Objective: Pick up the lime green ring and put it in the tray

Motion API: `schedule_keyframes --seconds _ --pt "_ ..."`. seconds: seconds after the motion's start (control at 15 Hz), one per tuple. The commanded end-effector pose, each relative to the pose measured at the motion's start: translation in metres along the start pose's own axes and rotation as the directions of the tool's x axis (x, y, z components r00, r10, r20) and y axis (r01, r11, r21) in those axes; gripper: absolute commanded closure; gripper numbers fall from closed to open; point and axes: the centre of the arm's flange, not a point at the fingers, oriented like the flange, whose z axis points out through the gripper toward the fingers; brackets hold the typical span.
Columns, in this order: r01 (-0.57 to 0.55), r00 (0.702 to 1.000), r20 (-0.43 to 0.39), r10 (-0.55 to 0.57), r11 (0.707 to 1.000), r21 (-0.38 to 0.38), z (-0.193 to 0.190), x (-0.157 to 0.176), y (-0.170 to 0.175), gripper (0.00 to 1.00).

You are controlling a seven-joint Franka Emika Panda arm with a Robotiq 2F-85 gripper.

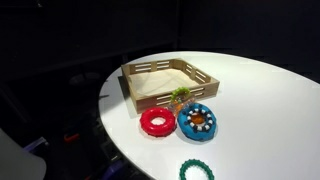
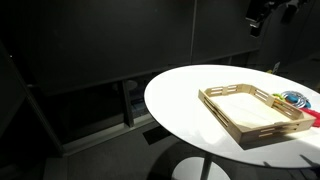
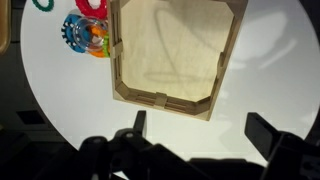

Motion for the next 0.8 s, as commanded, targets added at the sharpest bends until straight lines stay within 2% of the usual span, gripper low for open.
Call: schedule_keyframes --seconds 0.0,0.4,0.73 --pt "-0.043 0.999 -0.002 0.043 0.999 -0.016 0.003 0.024 0.019 0.00" --pt "-0.133 0.988 0.087 0.128 0.990 0.054 0.035 0.045 0.055 0.00" --pt "-0.187 0.970 0.177 0.167 0.977 0.103 0.067 0.050 0.084 0.00"
